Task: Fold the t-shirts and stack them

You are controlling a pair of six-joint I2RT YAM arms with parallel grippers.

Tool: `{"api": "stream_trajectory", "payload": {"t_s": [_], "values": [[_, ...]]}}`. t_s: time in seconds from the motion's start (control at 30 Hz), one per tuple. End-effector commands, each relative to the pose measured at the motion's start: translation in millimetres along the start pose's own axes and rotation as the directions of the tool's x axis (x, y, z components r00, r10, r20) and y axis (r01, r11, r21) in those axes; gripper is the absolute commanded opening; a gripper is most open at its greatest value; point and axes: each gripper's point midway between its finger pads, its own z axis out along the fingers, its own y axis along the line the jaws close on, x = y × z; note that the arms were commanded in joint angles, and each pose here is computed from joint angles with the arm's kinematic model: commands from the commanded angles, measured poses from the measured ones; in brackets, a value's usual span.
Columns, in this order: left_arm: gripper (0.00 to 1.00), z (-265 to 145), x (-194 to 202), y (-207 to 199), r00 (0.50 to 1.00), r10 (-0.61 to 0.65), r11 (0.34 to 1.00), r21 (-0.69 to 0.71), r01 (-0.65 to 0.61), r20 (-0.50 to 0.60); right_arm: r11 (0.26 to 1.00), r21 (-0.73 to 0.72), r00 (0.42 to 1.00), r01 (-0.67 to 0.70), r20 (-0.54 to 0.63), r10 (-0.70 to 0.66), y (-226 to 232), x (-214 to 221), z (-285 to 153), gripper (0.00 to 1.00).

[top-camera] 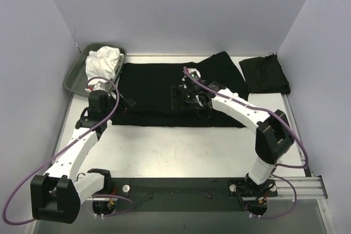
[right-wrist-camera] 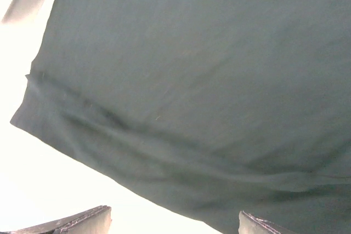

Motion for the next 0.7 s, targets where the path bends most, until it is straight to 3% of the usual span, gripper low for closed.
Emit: {"api": "stream_trajectory", "payload": {"t_s": [0.0, 0.23, 0.67], "values": [[0.84, -5, -8, -5, 0.998, 0.044, 0.999, 0.029, -0.045, 0.039, 0.995, -0.091, 0.994, -0.041, -0.104, 0.031, 31, 19, 14, 1.0], [0.83, -5, -6, 4, 0.998, 0.034, 0.999, 0.008, -0.034, 0.048, 0.992, -0.118, 0.985, -0.051, -0.171, 0.03, 56, 32, 46, 1.0], [0.83, -8, -14, 8, 0.998, 0.028, 1.0, 0.003, -0.028, 0.064, 0.993, -0.07, 0.983, -0.098, -0.16, 0.086, 38, 0, 96, 1.0]]}}
